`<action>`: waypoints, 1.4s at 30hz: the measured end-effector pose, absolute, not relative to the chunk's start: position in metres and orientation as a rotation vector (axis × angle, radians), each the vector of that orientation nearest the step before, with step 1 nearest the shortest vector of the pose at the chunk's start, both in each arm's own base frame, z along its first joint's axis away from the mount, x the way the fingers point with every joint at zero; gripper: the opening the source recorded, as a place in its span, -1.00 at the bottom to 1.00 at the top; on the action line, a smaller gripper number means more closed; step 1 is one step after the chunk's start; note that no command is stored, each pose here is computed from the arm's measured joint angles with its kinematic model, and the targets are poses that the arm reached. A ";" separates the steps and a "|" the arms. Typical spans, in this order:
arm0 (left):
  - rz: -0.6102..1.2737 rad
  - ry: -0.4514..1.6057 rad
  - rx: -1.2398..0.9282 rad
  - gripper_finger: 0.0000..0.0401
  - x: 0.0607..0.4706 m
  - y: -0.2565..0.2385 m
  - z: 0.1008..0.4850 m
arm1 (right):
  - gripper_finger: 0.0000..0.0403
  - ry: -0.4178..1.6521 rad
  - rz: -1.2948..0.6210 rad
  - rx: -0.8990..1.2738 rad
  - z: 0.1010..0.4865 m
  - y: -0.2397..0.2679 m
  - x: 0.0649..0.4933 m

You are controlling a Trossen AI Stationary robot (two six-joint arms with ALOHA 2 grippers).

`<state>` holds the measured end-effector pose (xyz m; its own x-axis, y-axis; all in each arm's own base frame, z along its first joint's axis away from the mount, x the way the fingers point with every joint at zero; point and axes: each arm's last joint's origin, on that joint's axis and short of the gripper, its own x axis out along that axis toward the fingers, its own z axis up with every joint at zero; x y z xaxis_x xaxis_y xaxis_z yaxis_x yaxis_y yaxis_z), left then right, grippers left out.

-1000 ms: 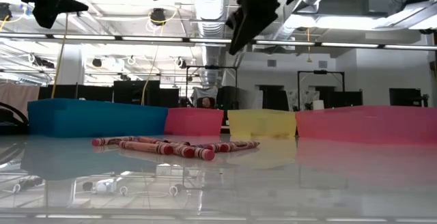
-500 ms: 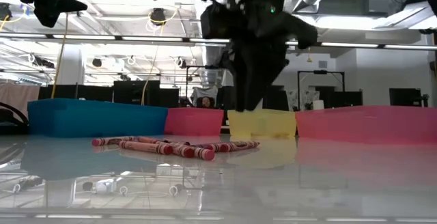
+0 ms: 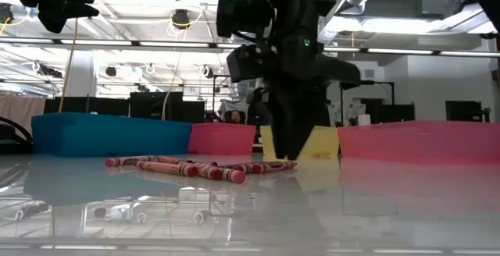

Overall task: Sort crayons
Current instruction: Put the red crayon into the yellow bin

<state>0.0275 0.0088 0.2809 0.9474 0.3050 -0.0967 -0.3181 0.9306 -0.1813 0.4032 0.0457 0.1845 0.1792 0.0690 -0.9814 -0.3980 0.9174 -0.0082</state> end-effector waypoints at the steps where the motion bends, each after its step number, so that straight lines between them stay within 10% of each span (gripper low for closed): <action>1: 0.319 0.068 -0.196 -0.27 0.027 0.009 0.281 | -0.34 1.342 0.334 -0.288 0.185 0.045 0.404; 42: 0.320 0.070 -0.195 -0.27 0.027 0.009 0.281 | -0.37 1.353 0.317 -0.207 0.177 0.061 0.406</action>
<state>0.0274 0.0088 0.2805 0.9470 0.3053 -0.0995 -0.3189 0.9308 -0.1789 0.4061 0.0610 0.1772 0.1833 0.1036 -0.9776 -0.3409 0.9394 0.0356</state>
